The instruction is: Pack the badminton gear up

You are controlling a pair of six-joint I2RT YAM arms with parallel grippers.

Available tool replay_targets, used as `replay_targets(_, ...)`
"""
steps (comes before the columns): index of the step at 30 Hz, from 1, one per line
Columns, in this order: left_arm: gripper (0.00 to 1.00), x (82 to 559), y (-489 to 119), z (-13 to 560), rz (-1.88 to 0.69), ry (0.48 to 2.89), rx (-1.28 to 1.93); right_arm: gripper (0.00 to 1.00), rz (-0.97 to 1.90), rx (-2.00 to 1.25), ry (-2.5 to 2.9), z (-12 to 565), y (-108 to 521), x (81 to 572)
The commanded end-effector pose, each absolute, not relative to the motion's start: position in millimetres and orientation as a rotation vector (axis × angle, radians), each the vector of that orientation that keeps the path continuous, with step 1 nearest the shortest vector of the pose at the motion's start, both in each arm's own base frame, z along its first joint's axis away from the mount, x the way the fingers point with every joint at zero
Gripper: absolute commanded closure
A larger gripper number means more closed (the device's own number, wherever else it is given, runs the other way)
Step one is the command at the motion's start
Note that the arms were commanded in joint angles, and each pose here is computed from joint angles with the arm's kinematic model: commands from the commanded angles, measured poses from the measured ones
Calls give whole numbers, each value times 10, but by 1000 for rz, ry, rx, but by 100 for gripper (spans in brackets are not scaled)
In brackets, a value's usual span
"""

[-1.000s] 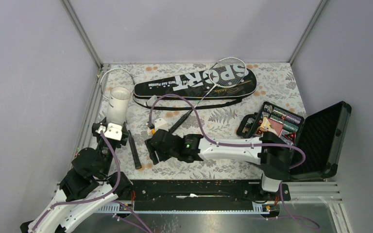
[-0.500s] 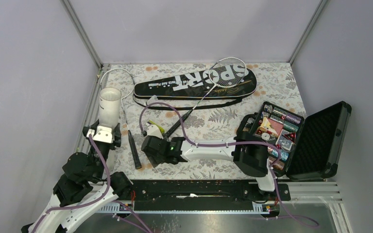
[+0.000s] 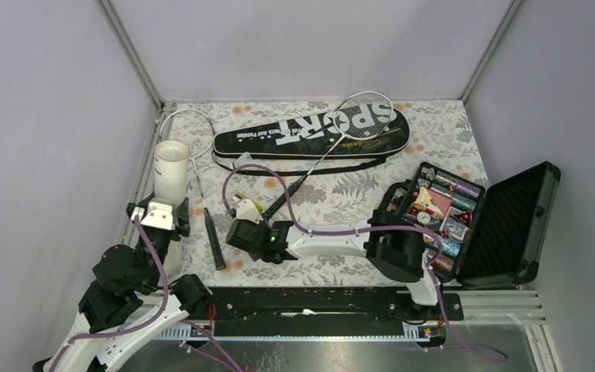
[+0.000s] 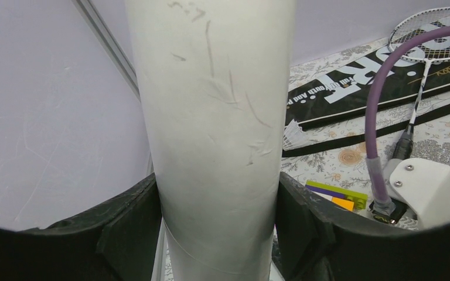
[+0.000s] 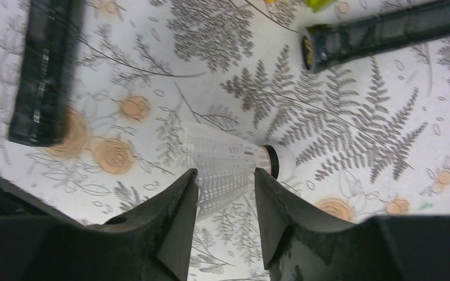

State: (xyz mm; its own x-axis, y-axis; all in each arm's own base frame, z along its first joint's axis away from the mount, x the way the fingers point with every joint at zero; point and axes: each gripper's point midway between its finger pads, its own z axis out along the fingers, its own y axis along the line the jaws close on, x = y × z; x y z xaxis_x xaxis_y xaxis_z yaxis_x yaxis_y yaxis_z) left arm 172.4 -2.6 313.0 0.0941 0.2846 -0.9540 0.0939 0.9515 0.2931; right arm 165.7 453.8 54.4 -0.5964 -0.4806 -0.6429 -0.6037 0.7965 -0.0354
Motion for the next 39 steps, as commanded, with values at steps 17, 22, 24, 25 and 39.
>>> replay_targets(17, 71, 1826, -462, 3124, -29, 1421, 358, 100, 226, -560, 2080, 1402, 3841, 1963)
replay_targets(22, 71, 1790, -689, 3080, -77, 1413, 515, 100, 319, -499, 2067, 1688, 3640, 2027)
replay_targets(24, 71, 1793, -805, 3043, -104, 1411, 568, 100, 333, -455, 2051, 1873, 3494, 2079)
replay_targets(25, 71, 1795, -864, 3027, -117, 1408, 594, 100, 348, -429, 2047, 1947, 3419, 2111)
replay_targets(39, 72, 1914, -1478, 2725, -158, 1433, 947, 100, 480, -222, 1848, 3159, 2425, 2172)
